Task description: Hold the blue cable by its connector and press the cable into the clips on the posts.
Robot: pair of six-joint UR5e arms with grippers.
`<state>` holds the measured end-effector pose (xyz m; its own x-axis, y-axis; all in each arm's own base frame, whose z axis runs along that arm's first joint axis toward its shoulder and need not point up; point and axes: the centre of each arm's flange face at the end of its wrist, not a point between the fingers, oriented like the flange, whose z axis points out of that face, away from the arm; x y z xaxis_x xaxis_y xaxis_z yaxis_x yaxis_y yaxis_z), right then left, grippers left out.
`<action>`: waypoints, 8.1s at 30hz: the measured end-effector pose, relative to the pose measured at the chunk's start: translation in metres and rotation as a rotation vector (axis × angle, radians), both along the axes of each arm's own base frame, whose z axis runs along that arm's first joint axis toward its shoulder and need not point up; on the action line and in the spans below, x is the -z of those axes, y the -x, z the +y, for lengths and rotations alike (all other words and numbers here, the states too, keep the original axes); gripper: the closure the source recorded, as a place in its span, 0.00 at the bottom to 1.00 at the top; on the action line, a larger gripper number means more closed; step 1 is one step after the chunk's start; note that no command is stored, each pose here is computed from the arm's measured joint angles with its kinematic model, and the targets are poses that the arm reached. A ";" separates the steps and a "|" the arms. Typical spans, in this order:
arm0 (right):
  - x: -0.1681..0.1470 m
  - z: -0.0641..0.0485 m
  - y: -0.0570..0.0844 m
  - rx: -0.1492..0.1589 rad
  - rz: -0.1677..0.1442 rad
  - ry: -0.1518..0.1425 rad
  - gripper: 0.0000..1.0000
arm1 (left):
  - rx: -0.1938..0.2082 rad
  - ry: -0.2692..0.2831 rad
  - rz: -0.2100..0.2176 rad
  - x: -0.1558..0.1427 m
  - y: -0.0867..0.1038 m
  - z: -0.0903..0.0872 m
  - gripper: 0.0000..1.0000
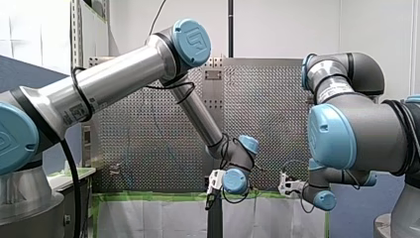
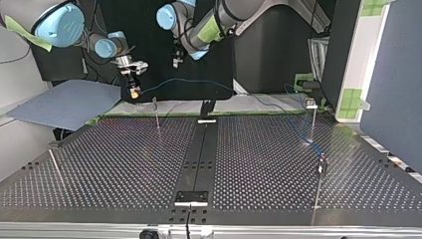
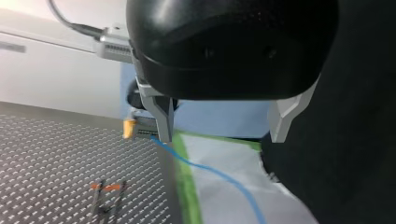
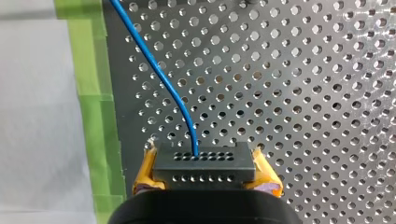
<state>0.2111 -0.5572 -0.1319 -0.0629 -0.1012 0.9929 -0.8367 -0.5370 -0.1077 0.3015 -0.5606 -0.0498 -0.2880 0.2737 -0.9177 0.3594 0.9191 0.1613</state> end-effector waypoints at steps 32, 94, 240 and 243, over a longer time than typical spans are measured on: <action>-0.003 0.010 0.012 -0.015 -0.078 0.063 1.00 | 0.067 0.169 0.134 -0.078 -0.031 -0.034 0.00; -0.027 -0.005 0.013 -0.027 -0.133 0.110 1.00 | 0.036 0.124 0.402 -0.154 -0.110 -0.035 0.00; -0.027 0.006 -0.018 -0.077 -0.133 0.110 1.00 | -0.259 0.134 0.837 -0.037 -0.176 0.020 0.00; -0.027 0.006 -0.018 -0.077 -0.133 0.110 1.00 | -0.255 0.141 0.833 -0.035 -0.177 0.020 0.00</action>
<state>0.2289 -0.5514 -0.1048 -0.1902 -0.0022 0.9817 -0.7748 -0.6138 -0.1515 0.4784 -0.5406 -0.0144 -0.9152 0.0097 -0.4028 0.0908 0.9790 -0.1826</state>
